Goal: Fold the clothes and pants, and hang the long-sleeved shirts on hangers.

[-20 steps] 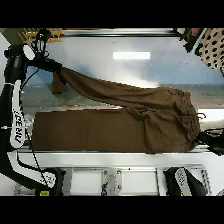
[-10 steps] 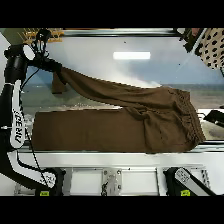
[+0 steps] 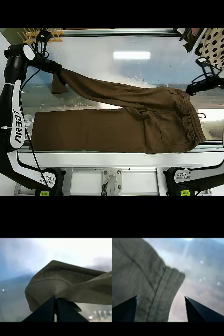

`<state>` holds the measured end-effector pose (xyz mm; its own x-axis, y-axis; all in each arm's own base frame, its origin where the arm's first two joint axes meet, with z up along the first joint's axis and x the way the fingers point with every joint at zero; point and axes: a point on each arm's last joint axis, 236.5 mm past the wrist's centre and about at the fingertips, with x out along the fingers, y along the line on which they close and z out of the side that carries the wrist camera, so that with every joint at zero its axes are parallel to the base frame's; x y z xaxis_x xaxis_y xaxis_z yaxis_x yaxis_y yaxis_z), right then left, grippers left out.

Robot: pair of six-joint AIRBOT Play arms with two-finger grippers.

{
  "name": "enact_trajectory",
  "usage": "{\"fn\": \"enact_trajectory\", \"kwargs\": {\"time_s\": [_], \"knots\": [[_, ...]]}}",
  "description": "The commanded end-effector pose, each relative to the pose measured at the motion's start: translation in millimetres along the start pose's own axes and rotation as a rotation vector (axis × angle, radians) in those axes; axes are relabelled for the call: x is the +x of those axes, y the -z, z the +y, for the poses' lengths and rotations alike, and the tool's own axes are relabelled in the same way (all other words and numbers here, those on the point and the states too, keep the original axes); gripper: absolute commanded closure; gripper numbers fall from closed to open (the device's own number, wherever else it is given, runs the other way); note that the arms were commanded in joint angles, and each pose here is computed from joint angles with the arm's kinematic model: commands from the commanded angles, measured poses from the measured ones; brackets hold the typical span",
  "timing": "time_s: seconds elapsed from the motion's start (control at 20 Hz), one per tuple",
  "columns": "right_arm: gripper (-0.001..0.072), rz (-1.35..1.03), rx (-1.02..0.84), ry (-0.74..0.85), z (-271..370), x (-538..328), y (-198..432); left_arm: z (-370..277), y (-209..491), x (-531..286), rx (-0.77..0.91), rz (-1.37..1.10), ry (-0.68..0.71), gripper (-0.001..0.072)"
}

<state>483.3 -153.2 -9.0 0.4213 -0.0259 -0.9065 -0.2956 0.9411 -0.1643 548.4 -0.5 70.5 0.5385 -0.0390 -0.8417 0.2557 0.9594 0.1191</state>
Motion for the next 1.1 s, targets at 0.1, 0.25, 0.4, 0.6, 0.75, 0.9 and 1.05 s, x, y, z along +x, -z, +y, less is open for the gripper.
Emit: {"fn": "enact_trajectory", "kwargs": {"time_s": [0.1,0.25,0.4,0.6,0.75,0.9,1.05], "knots": [[0.0058,0.06,-0.004,-0.035,-2,60,-18,-3,9,0,0.0,0.038,0.012,0.0703],[0.0058,0.066,-0.002,-0.042,-8,76,-23,-3,9,0,-0.001,0.037,0.012,0.0703],[0.0058,0.059,0.019,-0.078,-2,87,-26,-3,9,0,-0.001,0.037,0.012,0.0702],[0.0058,0.1,0.031,-0.137,12,95,-15,-3,9,0,-0.001,0.037,0.012,0.0703],[0.0058,0.102,0.03,-0.139,12,97,-14,-3,9,0,-0.001,0.037,0.012,0.0703],[0.0058,0.109,0.027,-0.131,10,101,-11,-3,9,0,-0.001,0.037,0.012,0.0702],[0.0058,0.124,0.028,-0.144,14,109,-7,-3,9,0,-0.001,0.036,0.012,0.0702]]}}
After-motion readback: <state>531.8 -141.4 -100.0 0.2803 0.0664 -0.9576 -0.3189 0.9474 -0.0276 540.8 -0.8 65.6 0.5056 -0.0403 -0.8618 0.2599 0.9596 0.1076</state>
